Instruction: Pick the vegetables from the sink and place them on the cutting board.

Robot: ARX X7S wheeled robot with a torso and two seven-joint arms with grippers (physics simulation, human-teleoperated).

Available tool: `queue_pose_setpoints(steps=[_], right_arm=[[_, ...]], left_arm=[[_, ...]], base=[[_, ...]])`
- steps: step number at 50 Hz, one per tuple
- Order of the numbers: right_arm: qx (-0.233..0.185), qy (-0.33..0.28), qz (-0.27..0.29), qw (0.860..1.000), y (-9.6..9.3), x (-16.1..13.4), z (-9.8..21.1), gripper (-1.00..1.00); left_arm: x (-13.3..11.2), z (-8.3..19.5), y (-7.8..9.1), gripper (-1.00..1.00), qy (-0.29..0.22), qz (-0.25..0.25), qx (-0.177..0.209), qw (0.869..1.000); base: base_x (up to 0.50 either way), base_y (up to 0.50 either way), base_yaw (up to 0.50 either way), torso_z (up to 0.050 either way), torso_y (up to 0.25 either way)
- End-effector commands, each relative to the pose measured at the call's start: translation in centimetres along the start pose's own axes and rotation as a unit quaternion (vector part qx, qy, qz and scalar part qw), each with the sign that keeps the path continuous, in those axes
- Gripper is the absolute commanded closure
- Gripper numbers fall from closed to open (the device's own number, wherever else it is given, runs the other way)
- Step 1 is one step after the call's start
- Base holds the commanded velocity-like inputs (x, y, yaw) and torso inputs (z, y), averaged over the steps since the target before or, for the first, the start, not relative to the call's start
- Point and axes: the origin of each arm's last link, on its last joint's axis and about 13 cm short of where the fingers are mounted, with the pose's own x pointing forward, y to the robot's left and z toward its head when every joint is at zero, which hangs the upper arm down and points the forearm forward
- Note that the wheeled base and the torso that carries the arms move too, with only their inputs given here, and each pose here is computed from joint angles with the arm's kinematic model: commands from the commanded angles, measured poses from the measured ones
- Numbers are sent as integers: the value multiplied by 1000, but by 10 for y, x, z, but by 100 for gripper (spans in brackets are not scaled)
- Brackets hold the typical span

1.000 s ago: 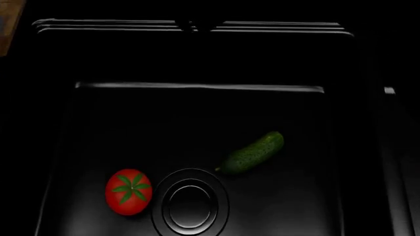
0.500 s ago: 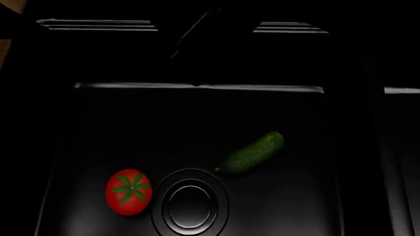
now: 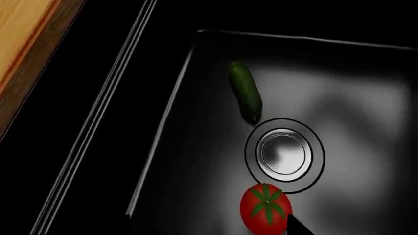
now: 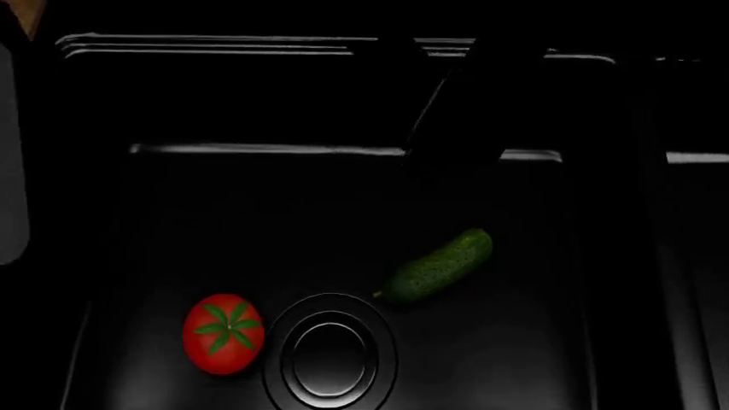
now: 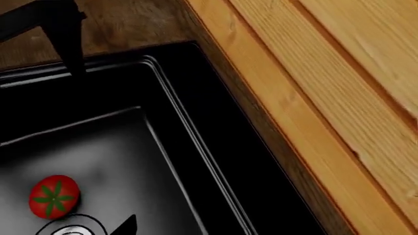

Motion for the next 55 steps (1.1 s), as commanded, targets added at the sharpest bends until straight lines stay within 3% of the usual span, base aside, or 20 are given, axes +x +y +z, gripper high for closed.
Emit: queue_pose_setpoints(steps=[1,11,17,26,41,55], right_arm=[[-19,30,18,999,-2,4,-8,-100],[-10,30,13,999,0,5,-12,-100],[-2,30,17,999,5,3,-15,-100],[-1,35,23,999,7,11,-21,-100],[3,32,36,999,18,15,-28,-100],[12,38,43,998,23,29,-51,-100]], left_arm=[[26,5,-3,-100,-17,-69,2,997],[48,-4,-9,-100,-23,-89,-35,995],[56,-11,-12,-100,-38,-97,-85,991],[62,-24,-15,-100,-18,-132,-133,982],[86,-50,-20,-100,25,-144,-147,978],[122,-62,1,-100,44,-110,-148,982]], base=[[1136,32,-113,12,-133],[1136,32,-113,12,-133],[1137,32,-113,12,-132],[1138,32,-113,12,-132],[1138,32,-113,12,-132],[1138,31,-112,12,-134]])
